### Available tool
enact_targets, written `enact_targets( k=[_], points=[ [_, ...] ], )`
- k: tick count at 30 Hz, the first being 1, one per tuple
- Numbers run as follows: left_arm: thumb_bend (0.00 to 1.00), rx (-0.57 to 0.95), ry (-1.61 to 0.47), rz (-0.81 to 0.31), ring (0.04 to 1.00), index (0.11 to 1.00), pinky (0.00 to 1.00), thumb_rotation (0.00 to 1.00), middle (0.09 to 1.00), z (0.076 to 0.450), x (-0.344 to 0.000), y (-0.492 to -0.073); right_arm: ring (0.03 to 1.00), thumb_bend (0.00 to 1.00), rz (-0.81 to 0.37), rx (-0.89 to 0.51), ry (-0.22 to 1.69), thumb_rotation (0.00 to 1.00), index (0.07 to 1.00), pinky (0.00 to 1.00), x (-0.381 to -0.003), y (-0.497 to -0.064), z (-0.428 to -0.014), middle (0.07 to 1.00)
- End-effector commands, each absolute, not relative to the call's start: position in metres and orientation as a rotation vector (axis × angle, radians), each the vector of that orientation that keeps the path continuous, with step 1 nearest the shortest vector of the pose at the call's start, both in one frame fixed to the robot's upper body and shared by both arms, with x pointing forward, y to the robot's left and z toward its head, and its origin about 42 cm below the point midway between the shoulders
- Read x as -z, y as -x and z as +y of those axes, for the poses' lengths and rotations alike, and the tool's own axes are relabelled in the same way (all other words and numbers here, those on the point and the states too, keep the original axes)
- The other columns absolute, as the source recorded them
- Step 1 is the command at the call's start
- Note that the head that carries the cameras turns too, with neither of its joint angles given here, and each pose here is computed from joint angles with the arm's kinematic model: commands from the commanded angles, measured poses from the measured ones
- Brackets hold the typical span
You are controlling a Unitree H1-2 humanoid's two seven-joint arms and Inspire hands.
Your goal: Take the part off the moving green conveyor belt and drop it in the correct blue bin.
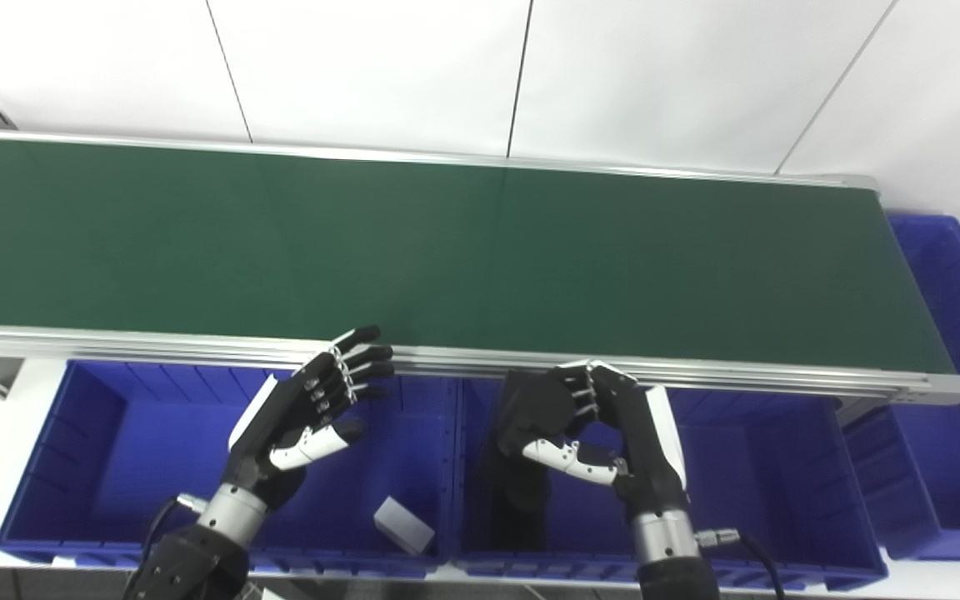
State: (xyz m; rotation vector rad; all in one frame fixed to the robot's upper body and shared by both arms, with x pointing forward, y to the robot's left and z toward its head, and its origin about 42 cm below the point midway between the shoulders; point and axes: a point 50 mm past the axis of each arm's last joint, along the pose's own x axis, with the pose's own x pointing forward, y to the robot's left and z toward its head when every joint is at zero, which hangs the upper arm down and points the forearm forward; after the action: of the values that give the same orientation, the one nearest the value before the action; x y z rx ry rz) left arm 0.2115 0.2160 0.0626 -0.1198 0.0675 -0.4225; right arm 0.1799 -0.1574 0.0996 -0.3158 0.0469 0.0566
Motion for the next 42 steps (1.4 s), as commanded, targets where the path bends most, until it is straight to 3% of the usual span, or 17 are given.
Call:
enact_targets(
  k=[1, 12, 30, 42],
  points=[
    [1.00, 0.436, 0.109, 0.020, 0.789, 0.858, 0.72, 0.46, 0.818, 0.218, -0.074, -0.217, 0.442, 0.49, 0.032, -0.070, 0.326, 0.00, 0.532, 0.32, -0.101, -0.183, -0.154, 0.527],
    [1.00, 0.437, 0.106, 0.021, 0.792, 0.865, 0.72, 0.46, 0.818, 0.220, -0.074, -0.217, 0.430, 0.49, 0.062, -0.083, 0.417, 0.00, 0.543, 0.32, -0.096, -0.184, -0.150, 0.516],
    [1.00, 0.433, 0.096, 0.022, 0.786, 0.865, 0.73, 0.46, 0.812, 0.227, -0.076, -0.218, 0.443, 0.50, 0.093, 0.147, 0.449, 0.00, 0.533, 0.32, -0.109, -0.168, -0.201, 0.520],
    [0.98, 0.441, 0.105, 0.031, 0.811, 0.871, 0.75, 0.46, 0.824, 0.231, -0.081, -0.217, 0.434, 0.50, 0.079, 0.195, 0.464, 0.00, 0.535, 0.33, -0.114, -0.161, -0.213, 0.511]
  ],
)
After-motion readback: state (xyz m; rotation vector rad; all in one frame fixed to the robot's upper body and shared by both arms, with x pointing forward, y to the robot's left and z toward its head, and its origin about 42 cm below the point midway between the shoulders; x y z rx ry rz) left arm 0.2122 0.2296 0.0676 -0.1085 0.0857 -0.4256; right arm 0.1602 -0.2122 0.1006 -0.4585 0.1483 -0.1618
